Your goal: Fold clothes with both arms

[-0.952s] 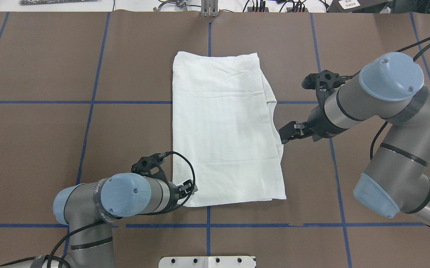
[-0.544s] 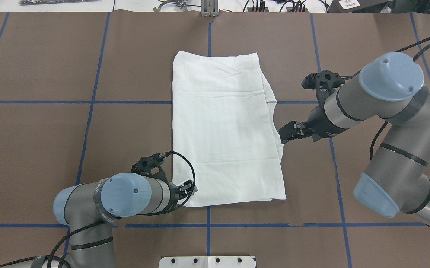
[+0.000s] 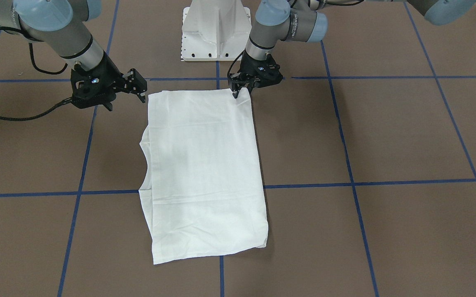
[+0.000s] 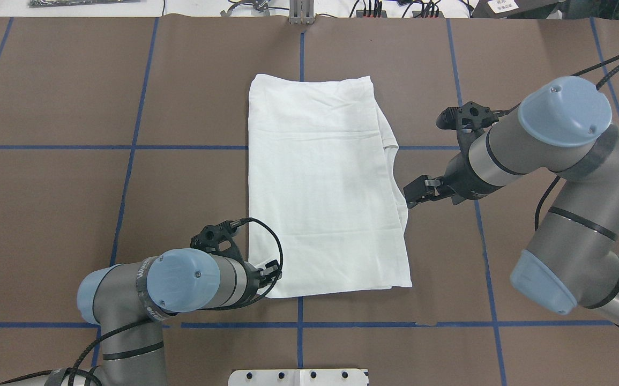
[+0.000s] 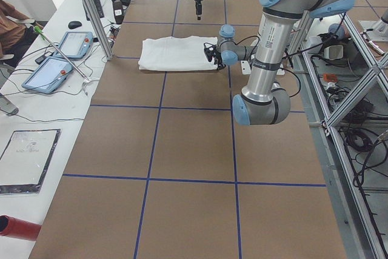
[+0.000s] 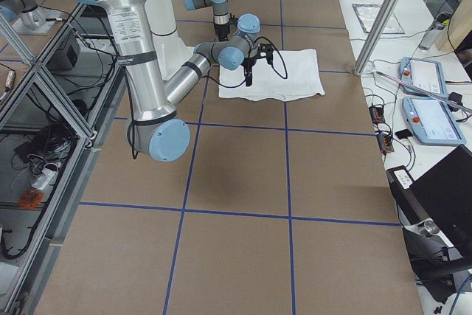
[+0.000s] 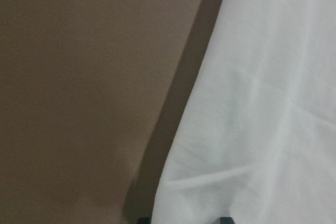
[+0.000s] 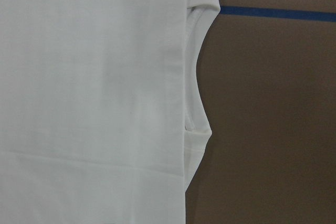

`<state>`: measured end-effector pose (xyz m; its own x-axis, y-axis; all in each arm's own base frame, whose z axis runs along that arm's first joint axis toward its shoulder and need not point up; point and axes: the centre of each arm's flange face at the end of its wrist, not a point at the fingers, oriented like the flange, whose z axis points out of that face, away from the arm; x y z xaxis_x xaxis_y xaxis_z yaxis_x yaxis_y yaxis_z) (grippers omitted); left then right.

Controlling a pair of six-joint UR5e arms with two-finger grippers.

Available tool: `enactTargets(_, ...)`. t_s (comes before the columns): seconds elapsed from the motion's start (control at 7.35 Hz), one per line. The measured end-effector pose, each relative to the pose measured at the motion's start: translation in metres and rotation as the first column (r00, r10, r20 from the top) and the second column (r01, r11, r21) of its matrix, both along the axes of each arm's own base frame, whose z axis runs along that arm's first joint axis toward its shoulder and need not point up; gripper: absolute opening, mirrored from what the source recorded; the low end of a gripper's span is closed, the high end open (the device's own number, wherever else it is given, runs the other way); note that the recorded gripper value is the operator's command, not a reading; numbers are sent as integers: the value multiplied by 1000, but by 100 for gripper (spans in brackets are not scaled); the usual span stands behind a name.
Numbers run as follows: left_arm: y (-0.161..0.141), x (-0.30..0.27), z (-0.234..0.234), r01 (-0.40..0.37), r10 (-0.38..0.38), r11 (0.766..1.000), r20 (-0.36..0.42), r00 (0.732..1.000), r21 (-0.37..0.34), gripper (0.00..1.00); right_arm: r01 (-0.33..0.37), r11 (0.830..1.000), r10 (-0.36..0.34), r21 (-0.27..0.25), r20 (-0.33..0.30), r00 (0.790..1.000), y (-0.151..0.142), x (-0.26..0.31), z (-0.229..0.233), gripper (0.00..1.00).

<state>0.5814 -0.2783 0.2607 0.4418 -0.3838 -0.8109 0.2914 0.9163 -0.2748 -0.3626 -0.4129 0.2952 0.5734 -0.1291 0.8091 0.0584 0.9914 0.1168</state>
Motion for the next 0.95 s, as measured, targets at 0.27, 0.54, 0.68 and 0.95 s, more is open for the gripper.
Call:
enactTargets(0.27,0,0,0,0,0,1000,0,1000,1,0,0,1000,0,0,0,1000,0,0,0,100)
enactTargets(0.54,-2,-2,-1,5,-5,1000,-1,1000,2,0,-7,1000,7,-10,2,1000,1,-1,-1,100)
enactTargets(0.68,-4,-4,-2,8,-8,1000,-3,1000,2,0,-18,999,18,-28,4,1000,2,-3,-3,100)
enactTargets(0.95,-6,-11,-10,12,-12,1000,-18,1000,5,0,-90,989,90,-119,-6,996,22,-27,-10,100)
